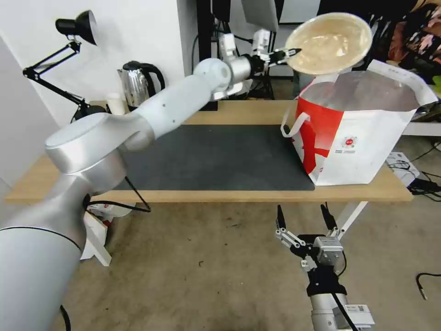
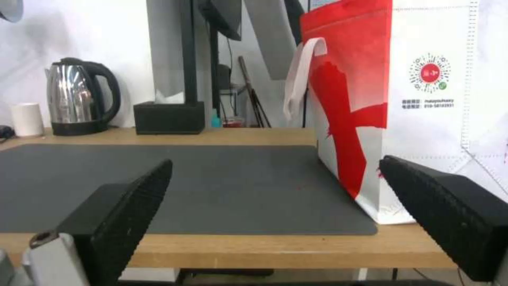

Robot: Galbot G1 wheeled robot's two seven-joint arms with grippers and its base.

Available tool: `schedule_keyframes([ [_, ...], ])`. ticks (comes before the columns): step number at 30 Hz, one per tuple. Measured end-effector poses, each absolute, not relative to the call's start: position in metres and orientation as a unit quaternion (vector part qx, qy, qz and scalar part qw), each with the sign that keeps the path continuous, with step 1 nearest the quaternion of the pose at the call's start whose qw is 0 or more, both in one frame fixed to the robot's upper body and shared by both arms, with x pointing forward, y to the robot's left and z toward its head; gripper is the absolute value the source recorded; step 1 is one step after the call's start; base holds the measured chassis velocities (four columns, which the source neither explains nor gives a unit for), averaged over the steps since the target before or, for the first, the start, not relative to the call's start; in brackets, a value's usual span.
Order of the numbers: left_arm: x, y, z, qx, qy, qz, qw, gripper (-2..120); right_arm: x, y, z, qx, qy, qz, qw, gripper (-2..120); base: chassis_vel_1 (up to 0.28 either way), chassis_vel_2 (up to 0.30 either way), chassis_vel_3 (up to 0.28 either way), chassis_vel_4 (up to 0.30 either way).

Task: Pick up the trash from the table and place it into the takeout bag.

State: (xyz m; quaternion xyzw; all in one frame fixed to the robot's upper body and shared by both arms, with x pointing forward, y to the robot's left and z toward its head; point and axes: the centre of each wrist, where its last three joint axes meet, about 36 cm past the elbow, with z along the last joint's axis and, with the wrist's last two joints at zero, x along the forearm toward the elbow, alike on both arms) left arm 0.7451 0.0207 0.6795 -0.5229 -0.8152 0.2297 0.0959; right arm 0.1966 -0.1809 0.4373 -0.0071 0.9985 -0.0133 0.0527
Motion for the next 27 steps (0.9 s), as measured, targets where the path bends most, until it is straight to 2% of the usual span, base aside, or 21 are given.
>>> schedule_keyframes([
  [11, 0.742, -0.011, 0.685, -0.509, -0.836, 0.182, 0.090, 1, 0.197, -0.181, 0.437, -0.007, 0.998, -0.013, 0.053, 100, 0.000, 0.000, 0.000, 0.000],
  [27, 0.742, -0.016, 0.649, -0.493, -0.861, 0.075, 0.104, 1, 0.197, -0.181, 0.437, -0.007, 0.999, -0.013, 0.053, 100, 0.000, 0.000, 0.000, 0.000],
])
